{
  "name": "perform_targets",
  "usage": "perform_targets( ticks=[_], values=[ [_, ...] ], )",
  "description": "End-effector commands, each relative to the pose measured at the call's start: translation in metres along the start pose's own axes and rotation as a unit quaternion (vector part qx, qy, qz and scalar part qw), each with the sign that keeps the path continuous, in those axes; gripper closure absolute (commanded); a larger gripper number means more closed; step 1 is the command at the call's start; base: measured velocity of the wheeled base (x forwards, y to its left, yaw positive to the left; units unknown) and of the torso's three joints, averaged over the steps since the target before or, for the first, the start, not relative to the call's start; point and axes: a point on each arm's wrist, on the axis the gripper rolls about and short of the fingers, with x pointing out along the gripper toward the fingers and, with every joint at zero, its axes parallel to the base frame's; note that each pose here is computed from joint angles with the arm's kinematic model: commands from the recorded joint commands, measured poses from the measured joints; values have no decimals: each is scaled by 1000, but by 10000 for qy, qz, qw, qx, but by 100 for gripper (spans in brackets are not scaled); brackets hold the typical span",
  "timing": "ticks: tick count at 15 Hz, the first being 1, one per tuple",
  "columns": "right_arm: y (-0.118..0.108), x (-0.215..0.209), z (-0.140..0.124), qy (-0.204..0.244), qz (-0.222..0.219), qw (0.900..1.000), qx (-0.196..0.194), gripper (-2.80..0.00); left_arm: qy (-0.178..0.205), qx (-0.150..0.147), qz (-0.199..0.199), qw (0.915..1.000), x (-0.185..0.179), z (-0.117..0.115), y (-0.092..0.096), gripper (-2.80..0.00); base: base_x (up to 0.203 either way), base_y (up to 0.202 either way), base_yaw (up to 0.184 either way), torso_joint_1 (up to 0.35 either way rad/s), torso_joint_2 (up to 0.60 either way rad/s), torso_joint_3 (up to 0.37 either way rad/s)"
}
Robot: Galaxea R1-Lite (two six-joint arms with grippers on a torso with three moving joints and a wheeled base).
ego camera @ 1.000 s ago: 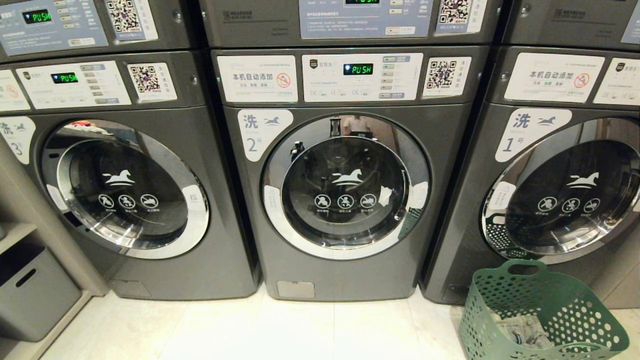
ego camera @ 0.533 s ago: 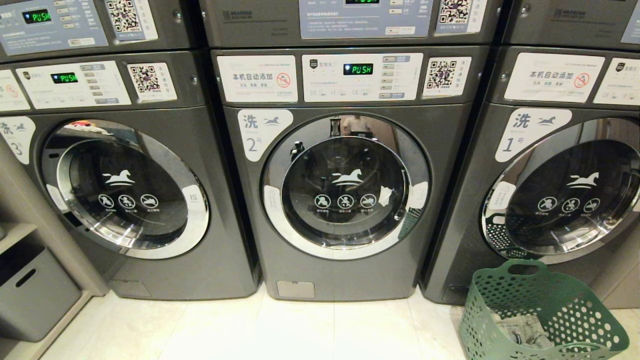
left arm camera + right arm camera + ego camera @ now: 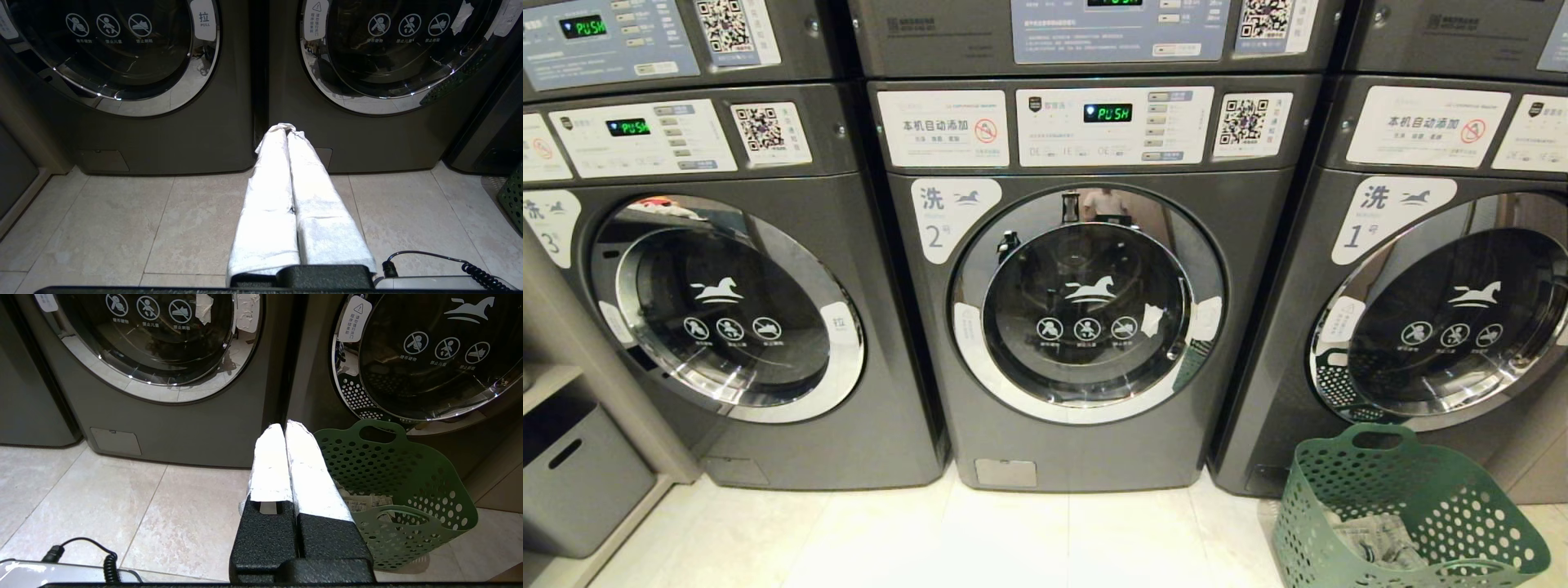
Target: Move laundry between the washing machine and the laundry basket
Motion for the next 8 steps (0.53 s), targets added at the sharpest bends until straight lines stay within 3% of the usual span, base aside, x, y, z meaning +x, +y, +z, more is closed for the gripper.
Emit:
perform_targets(
  ticks=[1,8],
  values=[
    [0,0,0,11,1,10000,35,0,-2,-2,0,10000,0,0,0,0,0,0,0,0,0,0],
    [0,0,0,-6,0,9994,342,0,-2,-2,0,10000,0,0,0,0,0,0,0,0,0,0]
  ],
)
